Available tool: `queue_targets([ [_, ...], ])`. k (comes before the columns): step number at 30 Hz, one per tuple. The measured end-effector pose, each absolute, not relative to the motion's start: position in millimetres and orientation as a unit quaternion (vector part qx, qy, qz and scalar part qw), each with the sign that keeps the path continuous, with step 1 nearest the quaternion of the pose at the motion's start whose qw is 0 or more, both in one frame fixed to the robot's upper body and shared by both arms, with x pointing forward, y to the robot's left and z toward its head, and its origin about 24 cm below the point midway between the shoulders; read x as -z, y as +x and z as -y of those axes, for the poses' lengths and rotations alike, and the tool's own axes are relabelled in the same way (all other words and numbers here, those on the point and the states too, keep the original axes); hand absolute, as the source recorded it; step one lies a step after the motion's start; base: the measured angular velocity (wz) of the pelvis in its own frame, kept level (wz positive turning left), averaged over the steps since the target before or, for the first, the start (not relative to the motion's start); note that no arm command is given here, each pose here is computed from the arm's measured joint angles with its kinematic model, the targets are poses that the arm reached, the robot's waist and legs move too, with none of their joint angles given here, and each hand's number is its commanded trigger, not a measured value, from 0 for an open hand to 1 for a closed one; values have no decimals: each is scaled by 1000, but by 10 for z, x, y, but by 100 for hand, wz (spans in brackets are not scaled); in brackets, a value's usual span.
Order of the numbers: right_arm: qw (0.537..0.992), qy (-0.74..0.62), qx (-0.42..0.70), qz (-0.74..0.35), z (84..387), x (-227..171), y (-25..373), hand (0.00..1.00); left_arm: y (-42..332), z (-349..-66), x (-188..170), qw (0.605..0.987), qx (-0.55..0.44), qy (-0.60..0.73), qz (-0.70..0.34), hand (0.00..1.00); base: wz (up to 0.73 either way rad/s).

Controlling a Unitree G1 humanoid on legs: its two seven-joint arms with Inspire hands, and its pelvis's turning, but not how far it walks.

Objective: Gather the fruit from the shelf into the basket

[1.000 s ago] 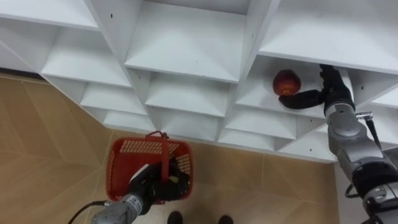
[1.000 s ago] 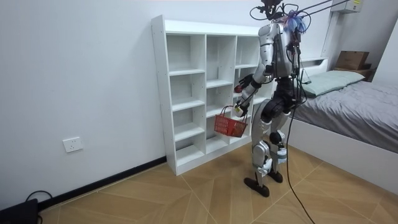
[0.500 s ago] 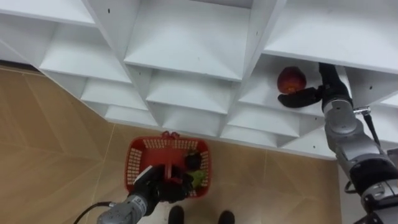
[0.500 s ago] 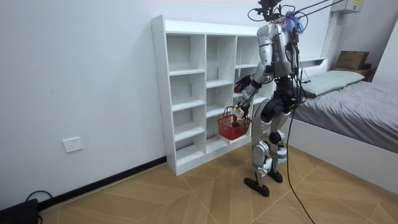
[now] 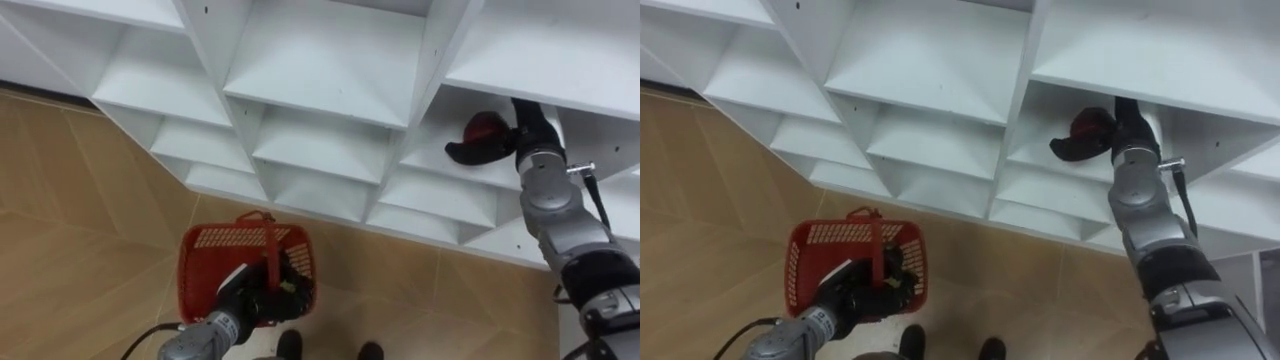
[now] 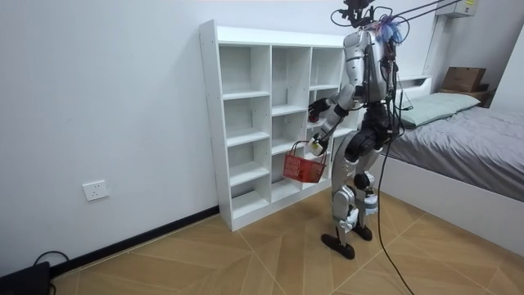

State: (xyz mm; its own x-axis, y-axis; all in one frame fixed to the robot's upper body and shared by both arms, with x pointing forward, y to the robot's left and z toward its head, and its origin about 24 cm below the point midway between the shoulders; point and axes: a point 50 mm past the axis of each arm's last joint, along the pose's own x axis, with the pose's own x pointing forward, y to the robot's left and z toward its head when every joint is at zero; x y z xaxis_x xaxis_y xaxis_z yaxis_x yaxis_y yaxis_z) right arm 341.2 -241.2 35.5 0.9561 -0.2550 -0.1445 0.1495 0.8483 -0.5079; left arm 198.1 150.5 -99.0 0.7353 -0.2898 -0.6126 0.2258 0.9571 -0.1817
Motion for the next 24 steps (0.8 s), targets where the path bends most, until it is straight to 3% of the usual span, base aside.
queue_targets([
  [24, 952, -266, 83, -124, 2393, -259, 3380, 0, 1921, -1427, 1020, 924, 156, -63, -344, 100, 1],
])
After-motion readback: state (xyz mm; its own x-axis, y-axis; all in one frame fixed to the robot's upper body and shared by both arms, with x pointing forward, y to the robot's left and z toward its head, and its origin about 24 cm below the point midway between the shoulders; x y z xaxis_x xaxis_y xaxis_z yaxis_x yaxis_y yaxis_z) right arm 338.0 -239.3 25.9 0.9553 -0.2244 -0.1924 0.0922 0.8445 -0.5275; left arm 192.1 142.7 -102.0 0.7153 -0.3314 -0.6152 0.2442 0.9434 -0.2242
